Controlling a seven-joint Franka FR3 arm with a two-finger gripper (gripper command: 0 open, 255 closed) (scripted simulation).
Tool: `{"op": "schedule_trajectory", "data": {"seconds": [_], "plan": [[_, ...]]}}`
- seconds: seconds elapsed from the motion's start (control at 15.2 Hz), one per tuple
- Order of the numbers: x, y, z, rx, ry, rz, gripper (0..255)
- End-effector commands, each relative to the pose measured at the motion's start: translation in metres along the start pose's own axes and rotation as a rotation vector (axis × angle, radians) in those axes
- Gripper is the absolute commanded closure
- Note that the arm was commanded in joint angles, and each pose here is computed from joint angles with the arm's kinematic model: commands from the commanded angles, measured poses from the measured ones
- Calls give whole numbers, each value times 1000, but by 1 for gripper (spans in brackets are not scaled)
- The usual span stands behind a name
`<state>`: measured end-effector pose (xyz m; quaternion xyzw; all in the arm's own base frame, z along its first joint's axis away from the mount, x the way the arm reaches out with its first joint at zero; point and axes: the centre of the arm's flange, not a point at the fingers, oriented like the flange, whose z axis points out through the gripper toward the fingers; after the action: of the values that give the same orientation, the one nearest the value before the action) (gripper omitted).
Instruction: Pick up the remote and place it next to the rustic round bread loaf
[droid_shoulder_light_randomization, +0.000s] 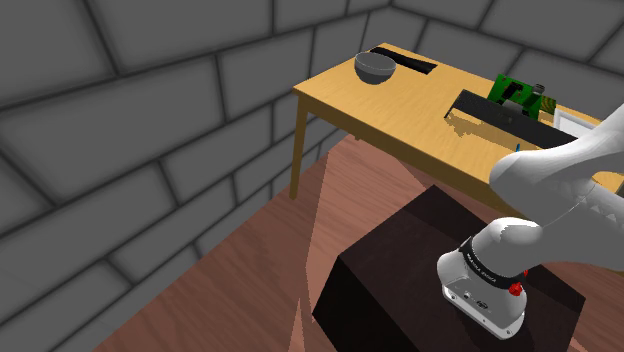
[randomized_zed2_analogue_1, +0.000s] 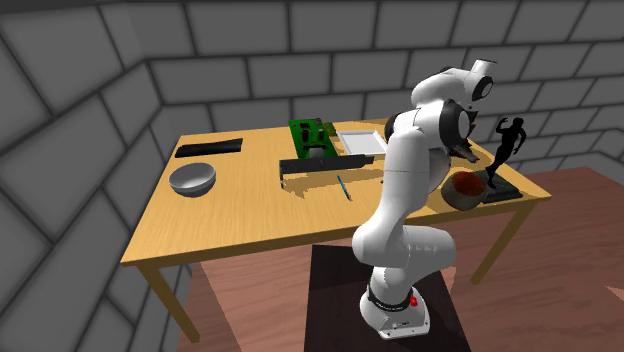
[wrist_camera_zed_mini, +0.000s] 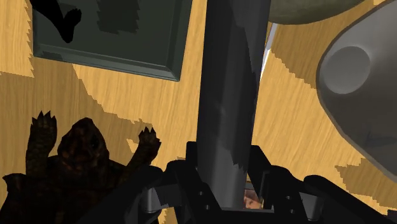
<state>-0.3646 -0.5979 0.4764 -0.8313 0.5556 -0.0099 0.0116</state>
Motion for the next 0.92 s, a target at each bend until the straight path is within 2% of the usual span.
{"op": "schedule_trajectory", "data": {"seconds": [0.0, 0.59, 0.86], "plan": [[0, -1, -10, 0, 0, 0, 255], [1, -2, -53, 0, 0, 0, 255], [-23, -49, -52, 0, 0, 0, 255]]}}
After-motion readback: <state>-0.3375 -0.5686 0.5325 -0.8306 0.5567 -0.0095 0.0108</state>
